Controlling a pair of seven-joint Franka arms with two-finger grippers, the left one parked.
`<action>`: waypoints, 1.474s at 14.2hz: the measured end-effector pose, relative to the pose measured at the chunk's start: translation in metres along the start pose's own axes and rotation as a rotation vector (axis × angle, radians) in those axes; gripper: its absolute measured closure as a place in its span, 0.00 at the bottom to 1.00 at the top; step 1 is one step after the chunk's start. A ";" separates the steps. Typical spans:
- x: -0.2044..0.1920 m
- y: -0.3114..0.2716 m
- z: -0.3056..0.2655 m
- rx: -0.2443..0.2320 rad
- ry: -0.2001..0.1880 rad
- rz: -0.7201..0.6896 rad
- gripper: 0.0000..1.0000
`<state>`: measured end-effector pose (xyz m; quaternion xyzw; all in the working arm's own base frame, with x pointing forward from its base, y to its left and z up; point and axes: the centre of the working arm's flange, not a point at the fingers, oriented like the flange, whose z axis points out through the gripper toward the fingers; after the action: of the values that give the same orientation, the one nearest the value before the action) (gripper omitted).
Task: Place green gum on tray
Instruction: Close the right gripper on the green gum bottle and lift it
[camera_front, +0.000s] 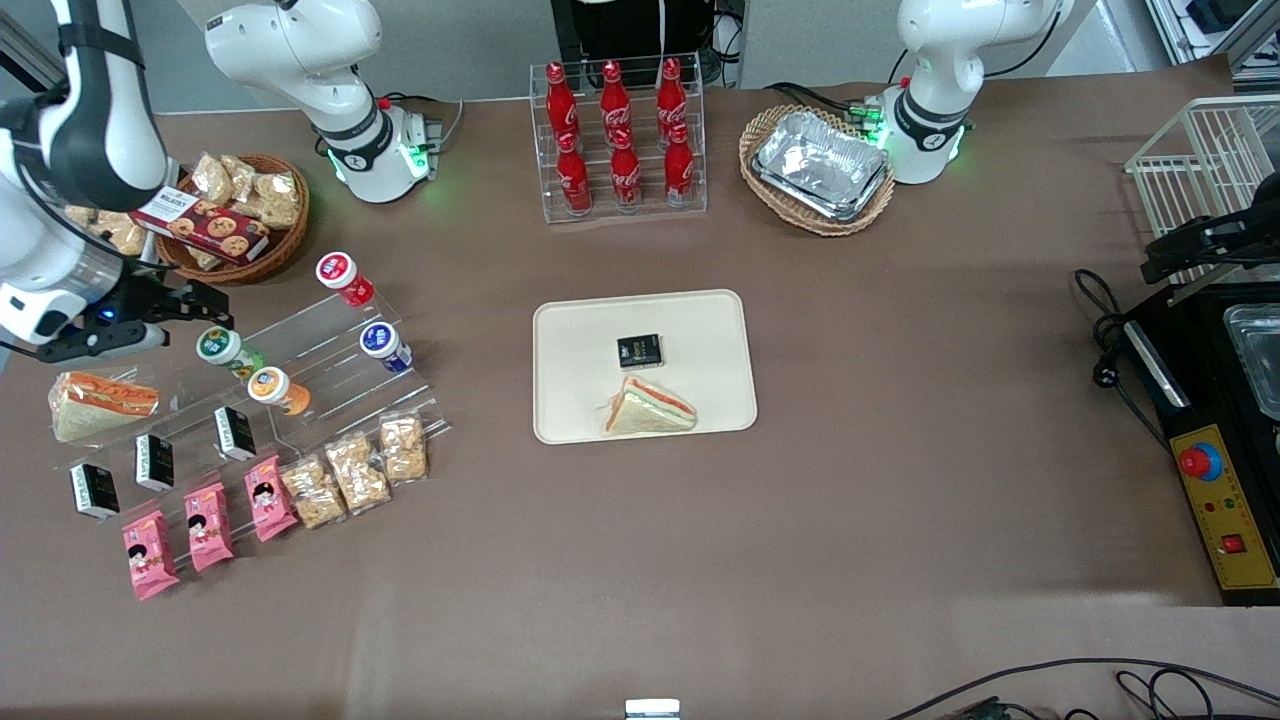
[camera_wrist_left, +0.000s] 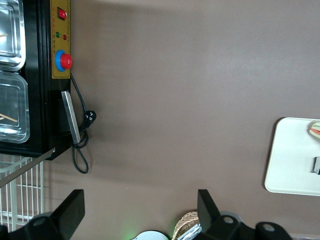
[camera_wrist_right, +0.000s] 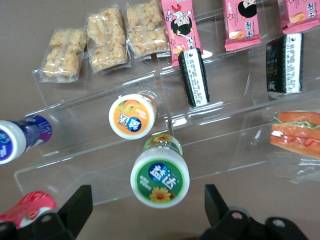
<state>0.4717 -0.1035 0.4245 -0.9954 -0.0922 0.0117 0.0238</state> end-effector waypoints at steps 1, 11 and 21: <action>-0.001 -0.001 0.008 -0.003 0.007 -0.001 0.00; 0.000 0.003 0.049 -0.029 0.015 0.004 0.09; 0.017 0.011 0.002 -0.032 -0.001 -0.005 0.41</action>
<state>0.4907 -0.1115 0.4219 -0.9954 -0.0950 0.0108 0.0078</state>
